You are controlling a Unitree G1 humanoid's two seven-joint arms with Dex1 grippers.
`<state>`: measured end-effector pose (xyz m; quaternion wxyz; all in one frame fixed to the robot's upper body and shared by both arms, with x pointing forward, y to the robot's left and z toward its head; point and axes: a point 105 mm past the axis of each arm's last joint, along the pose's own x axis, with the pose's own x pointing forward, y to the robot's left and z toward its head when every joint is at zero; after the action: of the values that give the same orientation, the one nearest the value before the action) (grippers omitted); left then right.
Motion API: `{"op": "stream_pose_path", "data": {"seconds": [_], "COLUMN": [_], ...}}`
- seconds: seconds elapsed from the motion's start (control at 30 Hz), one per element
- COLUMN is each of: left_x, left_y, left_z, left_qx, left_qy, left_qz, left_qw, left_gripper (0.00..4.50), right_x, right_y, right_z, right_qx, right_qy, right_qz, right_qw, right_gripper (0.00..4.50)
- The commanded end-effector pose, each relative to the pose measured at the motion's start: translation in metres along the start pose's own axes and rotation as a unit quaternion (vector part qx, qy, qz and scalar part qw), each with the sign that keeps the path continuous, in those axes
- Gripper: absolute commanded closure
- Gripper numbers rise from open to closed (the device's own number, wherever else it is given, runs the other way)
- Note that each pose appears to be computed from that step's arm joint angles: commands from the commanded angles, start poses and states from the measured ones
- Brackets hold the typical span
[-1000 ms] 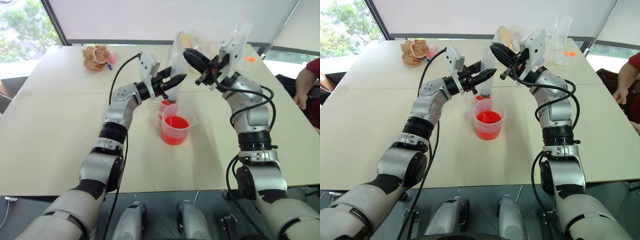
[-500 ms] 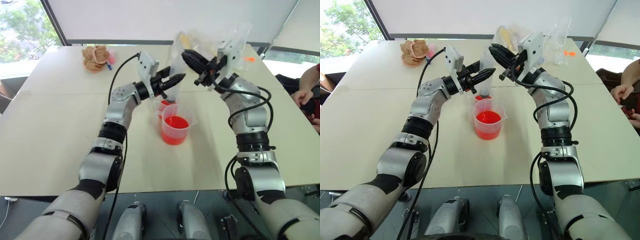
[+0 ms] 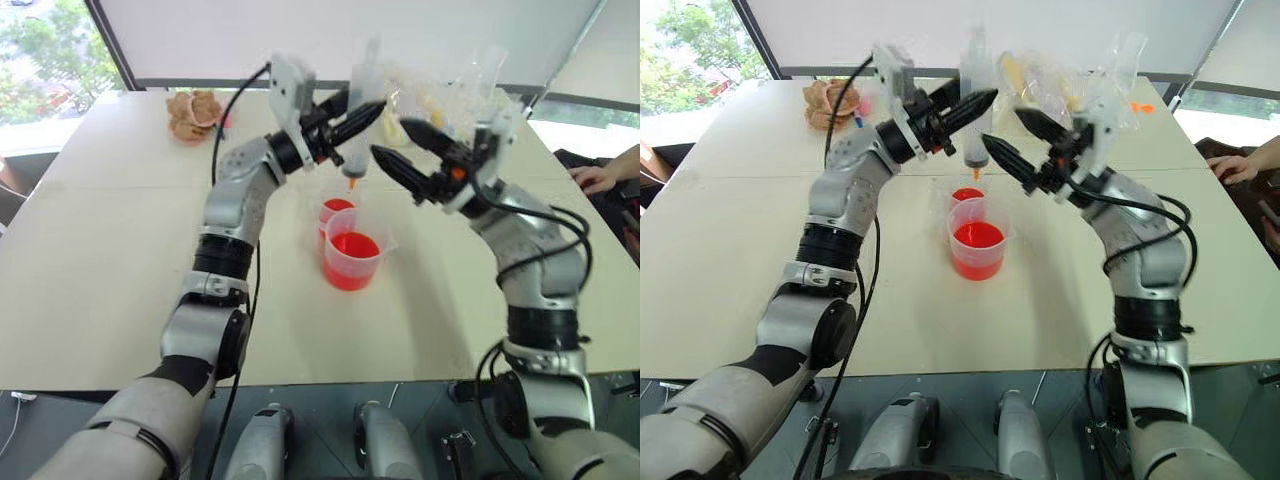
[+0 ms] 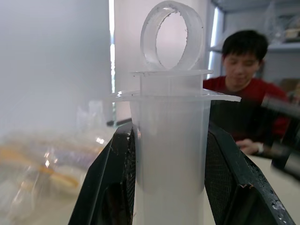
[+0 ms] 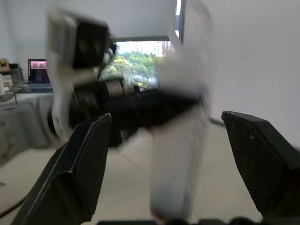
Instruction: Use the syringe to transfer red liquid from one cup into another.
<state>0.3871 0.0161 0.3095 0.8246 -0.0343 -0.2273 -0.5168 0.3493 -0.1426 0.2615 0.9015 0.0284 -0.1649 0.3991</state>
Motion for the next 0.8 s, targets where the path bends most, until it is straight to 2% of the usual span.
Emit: {"op": "stream_pose_path", "data": {"seconds": [0.03, 0.17, 0.3, 0.43, 0.6, 0.7, 0.8], "left_x": [0.000, -0.001, -0.004, -0.037, -0.083, -0.111, -0.152], "left_y": [0.001, 0.019, 0.050, 0.067, 0.070, 0.069, 0.057], "left_z": [0.010, 0.005, 0.027, 0.025, 0.015, -0.001, -0.044], "left_qx": [0.016, -0.001, -0.056, -0.182, -0.219, -0.243, -0.281], "left_qy": [-0.001, 0.047, 0.110, 0.267, 0.383, 0.435, 0.494], "left_qz": [0.010, 0.053, 0.136, 0.209, 0.260, 0.286, 0.299], "left_qw": [1.000, 0.997, 0.983, 0.923, 0.859, 0.818, 0.767], "left_gripper": [3.11, 3.11, 3.11, 3.11, 3.11, 3.11, 3.11], "right_x": [-0.017, -0.029, -0.041, -0.043, -0.042, -0.044, -0.042], "right_y": [-0.003, -0.002, 0.004, 0.032, 0.078, 0.103, 0.116], "right_z": [0.038, 0.046, 0.056, 0.060, 0.043, 0.029, -0.001], "right_qx": [-0.013, -0.019, -0.038, -0.037, -0.020, -0.003, 0.001], "right_qy": [-0.046, -0.035, 0.000, 0.039, 0.101, 0.133, 0.177], "right_qz": [-0.022, -0.036, -0.026, 0.050, 0.177, 0.241, 0.273], "right_qw": [0.999, 0.999, 0.999, 0.997, 0.979, 0.961, 0.946], "right_gripper": [0.60, 0.60, 0.60, 0.60, 0.60, 0.60, 0.60]}}
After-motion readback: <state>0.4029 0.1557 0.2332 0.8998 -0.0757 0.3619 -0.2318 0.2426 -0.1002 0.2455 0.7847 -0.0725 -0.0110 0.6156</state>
